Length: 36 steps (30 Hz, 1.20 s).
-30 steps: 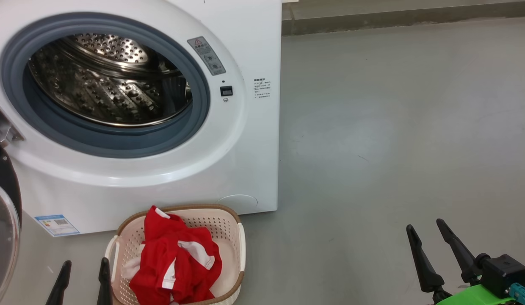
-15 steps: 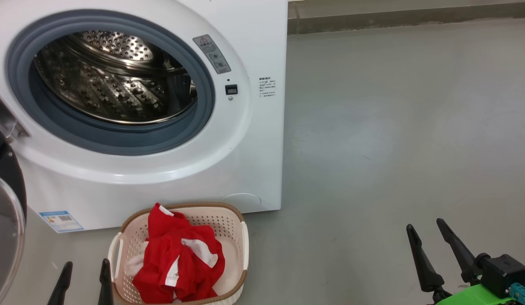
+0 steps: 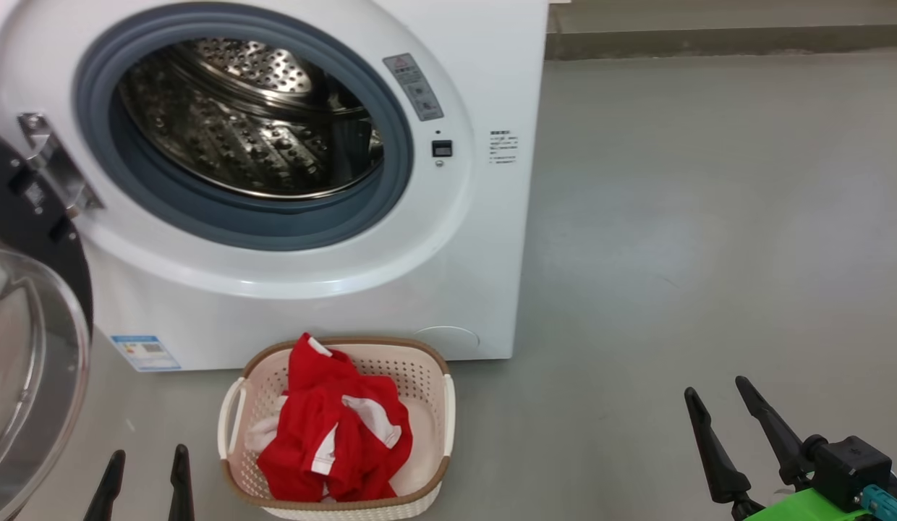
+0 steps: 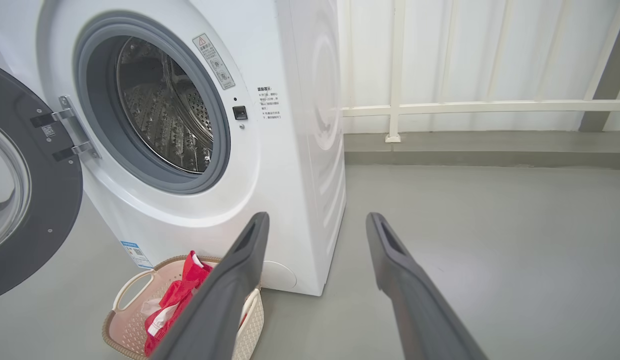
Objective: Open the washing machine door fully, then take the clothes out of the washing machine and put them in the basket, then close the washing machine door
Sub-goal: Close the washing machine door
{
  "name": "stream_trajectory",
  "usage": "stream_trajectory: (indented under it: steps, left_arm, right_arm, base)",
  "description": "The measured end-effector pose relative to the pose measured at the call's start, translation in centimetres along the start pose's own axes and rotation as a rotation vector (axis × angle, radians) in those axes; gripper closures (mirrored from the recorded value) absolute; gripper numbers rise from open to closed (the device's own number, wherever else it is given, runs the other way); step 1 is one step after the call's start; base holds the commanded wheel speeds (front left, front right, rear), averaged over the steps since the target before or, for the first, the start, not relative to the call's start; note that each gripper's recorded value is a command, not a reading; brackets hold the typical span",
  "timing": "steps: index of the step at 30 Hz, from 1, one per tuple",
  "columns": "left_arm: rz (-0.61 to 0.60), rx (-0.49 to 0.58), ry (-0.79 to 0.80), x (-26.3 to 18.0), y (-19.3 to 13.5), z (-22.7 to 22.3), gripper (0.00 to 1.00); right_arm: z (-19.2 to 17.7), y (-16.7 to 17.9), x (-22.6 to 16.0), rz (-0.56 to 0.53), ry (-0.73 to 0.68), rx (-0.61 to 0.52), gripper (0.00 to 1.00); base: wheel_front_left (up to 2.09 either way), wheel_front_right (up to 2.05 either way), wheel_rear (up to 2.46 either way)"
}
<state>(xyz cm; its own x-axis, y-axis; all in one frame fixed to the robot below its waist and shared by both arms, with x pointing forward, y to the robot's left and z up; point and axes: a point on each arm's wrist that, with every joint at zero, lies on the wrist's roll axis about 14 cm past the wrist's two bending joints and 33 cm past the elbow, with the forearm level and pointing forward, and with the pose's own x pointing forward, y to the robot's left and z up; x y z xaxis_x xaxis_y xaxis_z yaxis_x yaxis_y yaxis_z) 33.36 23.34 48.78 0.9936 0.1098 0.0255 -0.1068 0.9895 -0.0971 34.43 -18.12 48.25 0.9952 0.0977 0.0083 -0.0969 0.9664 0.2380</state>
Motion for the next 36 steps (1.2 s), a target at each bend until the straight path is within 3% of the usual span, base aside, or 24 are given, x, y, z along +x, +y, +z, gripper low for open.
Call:
stream_trajectory:
  steps: [9,36]
  left_arm:
    - [0.079,-0.008,-0.005,-1.7,2.1,0.1,0.00]
    - [0.448,-0.043,-0.017,-11.1,10.3,0.1,0.00]
  right_arm:
    - [-0.6,2.3,1.4,0.091,0.025,-0.015,0.00]
    - [-3.7,14.7,5.1,0.490,0.120,-0.039,0.00]
  base:
    - [0.00,0.00,0.00]
    - [0.00,0.00,0.00]
